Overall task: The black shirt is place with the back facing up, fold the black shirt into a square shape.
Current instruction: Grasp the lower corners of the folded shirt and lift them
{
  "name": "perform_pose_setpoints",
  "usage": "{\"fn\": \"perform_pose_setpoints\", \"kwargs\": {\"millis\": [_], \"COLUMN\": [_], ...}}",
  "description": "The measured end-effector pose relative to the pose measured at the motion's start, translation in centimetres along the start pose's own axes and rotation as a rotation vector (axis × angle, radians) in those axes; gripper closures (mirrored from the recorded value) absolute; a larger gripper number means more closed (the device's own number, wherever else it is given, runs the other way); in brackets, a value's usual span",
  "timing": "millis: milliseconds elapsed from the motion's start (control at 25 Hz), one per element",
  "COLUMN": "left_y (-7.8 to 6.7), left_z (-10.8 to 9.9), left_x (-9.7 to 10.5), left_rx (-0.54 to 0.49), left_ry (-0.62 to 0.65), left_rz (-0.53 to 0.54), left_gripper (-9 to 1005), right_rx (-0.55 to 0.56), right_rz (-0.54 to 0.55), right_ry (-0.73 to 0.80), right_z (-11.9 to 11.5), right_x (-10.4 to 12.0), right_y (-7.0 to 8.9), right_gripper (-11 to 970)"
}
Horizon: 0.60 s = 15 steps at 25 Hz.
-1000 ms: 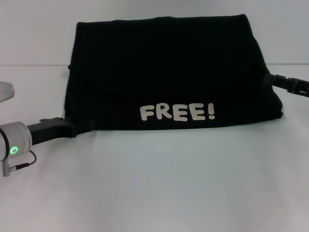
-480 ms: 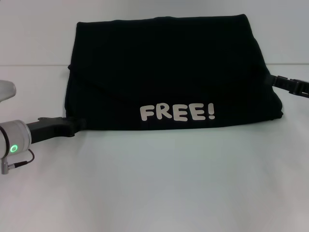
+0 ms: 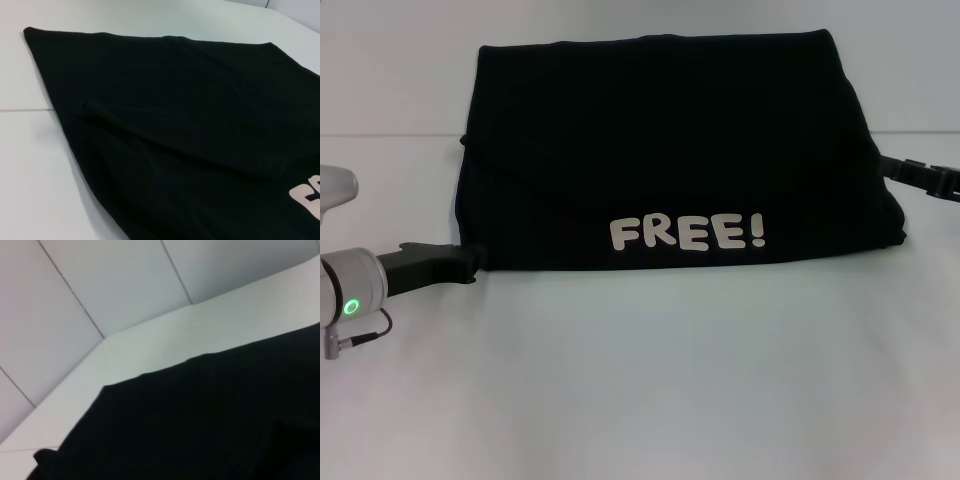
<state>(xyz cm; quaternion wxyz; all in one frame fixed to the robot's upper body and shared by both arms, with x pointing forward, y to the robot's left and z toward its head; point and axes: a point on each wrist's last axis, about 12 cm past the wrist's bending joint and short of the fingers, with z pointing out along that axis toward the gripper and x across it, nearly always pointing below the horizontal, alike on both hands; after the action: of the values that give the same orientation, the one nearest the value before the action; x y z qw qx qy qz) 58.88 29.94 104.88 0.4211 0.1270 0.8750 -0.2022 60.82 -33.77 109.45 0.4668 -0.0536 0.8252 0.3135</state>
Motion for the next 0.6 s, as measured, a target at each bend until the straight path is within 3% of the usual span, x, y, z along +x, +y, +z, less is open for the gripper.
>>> {"fn": "perform_pose_setpoints", "kwargs": {"millis": [240, 600], "left_y": [0.2, 0.2], "left_z": [-0.1, -0.4], "left_x": [0.0, -0.3], "left_rx": [-0.002, 0.014], "left_ry": [0.019, 0.048], "left_rz": [0.018, 0.06], "left_gripper": [998, 999], "right_rx": [0.071, 0.188], "right_rz": [0.0, -0.033], "right_ry": [0.067, 0.227], "right_z": [-0.3, 0.9], "right_x": [-0.4, -0.6], "right_y": [-1.1, -1.5], "right_gripper": [421, 422]}}
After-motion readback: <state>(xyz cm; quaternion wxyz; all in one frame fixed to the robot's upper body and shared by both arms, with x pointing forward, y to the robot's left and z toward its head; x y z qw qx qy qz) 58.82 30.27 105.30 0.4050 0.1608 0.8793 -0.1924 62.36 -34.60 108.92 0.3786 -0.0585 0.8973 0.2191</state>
